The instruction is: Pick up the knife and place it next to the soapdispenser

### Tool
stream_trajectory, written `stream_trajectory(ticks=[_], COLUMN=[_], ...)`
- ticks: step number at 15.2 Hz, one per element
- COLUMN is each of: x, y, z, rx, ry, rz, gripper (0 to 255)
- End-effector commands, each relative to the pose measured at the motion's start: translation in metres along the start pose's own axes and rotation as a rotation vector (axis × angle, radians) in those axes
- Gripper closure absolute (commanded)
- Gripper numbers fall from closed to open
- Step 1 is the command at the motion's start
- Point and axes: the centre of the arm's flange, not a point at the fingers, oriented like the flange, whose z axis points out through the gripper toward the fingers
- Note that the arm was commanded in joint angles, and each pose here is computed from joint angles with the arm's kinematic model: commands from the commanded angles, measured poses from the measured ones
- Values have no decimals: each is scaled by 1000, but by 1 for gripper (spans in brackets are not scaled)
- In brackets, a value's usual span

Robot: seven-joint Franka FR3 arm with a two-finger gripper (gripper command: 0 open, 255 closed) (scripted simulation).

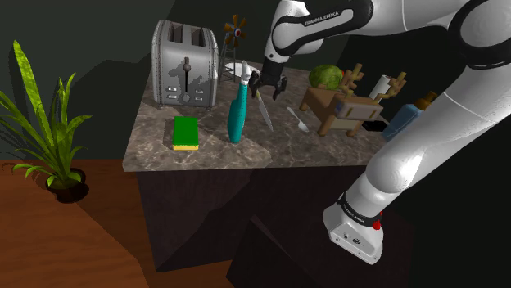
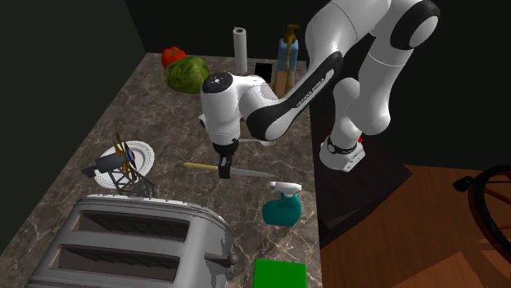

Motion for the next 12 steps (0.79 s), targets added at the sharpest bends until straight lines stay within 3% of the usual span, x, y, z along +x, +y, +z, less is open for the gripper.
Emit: stream_trajectory(ticks=[1,7,12], x=[5,5,5], y=[2,2,2], z=[11,40,40], rx=[0,0,0], ry=[5,5,5], rz=[15,15,15], gripper=[0,0,0])
